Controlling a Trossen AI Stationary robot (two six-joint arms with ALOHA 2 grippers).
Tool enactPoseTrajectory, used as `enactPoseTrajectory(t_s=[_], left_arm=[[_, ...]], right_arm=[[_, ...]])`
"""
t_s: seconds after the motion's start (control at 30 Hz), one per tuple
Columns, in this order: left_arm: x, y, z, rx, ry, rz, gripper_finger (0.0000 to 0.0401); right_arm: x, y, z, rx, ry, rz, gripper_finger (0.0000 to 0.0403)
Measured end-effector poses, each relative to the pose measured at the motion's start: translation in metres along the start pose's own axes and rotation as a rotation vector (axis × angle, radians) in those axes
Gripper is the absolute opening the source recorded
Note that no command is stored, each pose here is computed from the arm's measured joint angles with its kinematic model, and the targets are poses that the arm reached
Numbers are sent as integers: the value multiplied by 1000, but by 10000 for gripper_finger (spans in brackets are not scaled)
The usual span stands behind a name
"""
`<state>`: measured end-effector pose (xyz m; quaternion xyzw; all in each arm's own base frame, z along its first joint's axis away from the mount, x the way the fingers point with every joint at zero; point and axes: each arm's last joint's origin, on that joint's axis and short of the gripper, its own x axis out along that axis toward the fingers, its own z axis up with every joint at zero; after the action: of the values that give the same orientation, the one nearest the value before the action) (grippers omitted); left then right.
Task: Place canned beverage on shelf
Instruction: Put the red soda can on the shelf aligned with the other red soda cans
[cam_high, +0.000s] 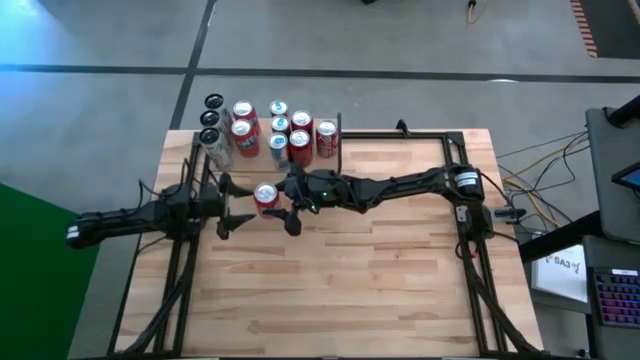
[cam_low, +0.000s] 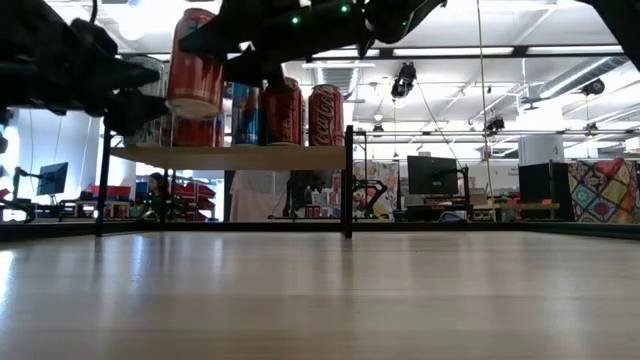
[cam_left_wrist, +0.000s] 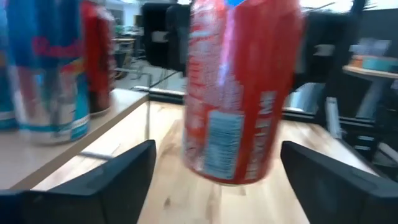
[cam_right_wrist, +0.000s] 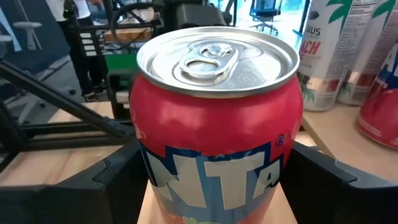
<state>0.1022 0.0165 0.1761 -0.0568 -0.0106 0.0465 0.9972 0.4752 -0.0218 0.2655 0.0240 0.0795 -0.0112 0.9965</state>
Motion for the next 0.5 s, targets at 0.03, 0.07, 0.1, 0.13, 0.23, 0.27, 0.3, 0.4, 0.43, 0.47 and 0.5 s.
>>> enactPoseTrajectory(t_s=[0.03,0.07,0.1,0.13,0.23,0.27,0.3,0.4,0.43,0.47,0.5], left_arm=[[1,1,-2,-3,0,13,335],[1,1,-4,-3,0,15,341],[2,1,-6,-3,0,9,344],[2,1,-5,-3,-8,-6,346],[3,0,-5,-1,-15,-14,346],[3,0,-5,-2,-6,-18,344],[3,0,-5,-2,-3,-28,342],[4,0,-6,-4,5,-35,335],[5,0,-7,-7,11,-35,333],[5,0,-7,-8,14,-36,331],[5,0,-7,-8,17,-36,330]], right_arm=[[2,0,0,-2,-3,0,290],[4,0,-1,-11,-4,0,290],[6,0,-2,-20,-3,0,290],[9,0,-3,-30,0,-1,290],[17,0,-7,-51,6,0,290],[20,0,-8,-61,5,1,290],[22,0,-10,-70,9,2,290],[30,0,-10,-93,3,7,290],[32,0,-9,-97,-3,9,290],[35,0,-9,-102,-5,9,290],[37,1,-9,-103,-7,10,290]])
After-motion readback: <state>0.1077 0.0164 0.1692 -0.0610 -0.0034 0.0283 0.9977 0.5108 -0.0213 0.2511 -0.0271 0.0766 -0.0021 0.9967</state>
